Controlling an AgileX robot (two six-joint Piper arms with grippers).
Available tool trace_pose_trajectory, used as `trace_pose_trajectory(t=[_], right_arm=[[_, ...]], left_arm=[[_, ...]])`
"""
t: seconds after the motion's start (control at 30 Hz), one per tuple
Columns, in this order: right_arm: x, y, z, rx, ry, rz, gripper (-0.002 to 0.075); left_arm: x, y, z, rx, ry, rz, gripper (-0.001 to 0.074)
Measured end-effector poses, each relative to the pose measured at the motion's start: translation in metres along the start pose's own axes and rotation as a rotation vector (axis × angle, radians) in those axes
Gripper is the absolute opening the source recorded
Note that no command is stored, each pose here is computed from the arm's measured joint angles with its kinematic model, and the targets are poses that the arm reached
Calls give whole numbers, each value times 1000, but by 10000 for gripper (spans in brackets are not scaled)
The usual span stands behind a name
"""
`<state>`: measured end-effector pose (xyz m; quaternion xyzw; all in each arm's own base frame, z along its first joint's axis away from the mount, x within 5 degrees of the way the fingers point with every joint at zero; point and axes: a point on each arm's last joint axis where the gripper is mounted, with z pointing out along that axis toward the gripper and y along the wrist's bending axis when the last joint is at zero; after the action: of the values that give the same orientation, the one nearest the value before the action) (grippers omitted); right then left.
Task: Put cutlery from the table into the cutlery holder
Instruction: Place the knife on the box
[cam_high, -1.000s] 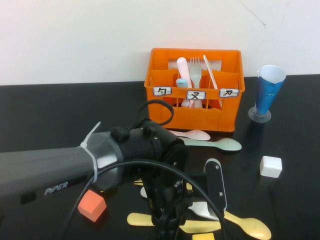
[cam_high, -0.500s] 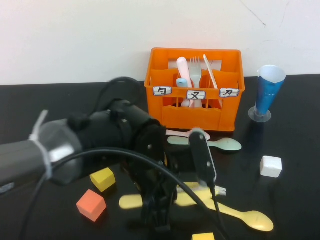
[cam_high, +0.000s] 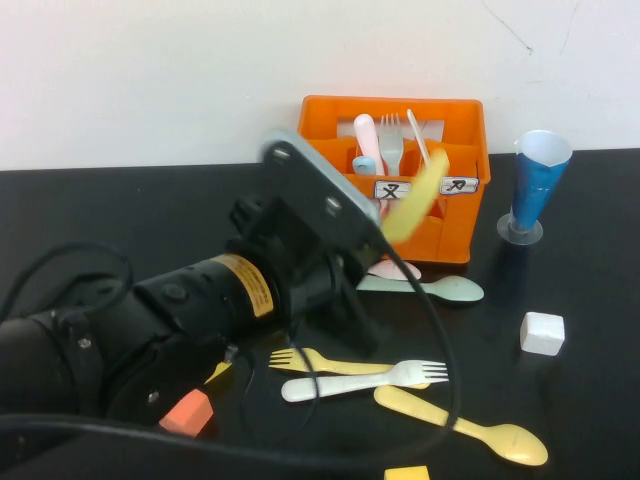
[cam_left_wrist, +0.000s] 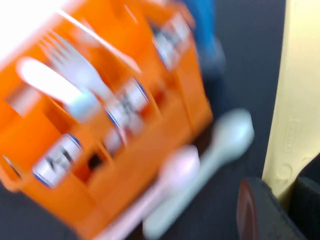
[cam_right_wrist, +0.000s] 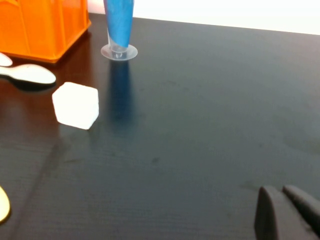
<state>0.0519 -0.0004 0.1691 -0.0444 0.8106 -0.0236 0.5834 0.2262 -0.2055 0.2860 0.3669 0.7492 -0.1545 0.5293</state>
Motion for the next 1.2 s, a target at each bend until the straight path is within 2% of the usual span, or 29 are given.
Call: trace_pose_trajectory(t=[0.17,0.3,0.4,0.67,0.83,1.2], right_arm=[[0,0,0,0,0,0,-3],[0,0,0,0,0,0,-3],[0,0,0,0,0,0,-3],[0,0,0,0,0,0,-3],[0,0,0,0,0,0,-3],[0,0,0,0,0,0,-3]], left_arm=[[-8,11,14,-27,-276,-223,92],[-13,17,35,-28,-467,-264,92],[-15,22,58,-31,-526,-270,92],[-38,33,112,-21,-604,-335,92],[-42,36,141,-28,-590,-308,95],[-16,35,183,-47,-443,-273,239]])
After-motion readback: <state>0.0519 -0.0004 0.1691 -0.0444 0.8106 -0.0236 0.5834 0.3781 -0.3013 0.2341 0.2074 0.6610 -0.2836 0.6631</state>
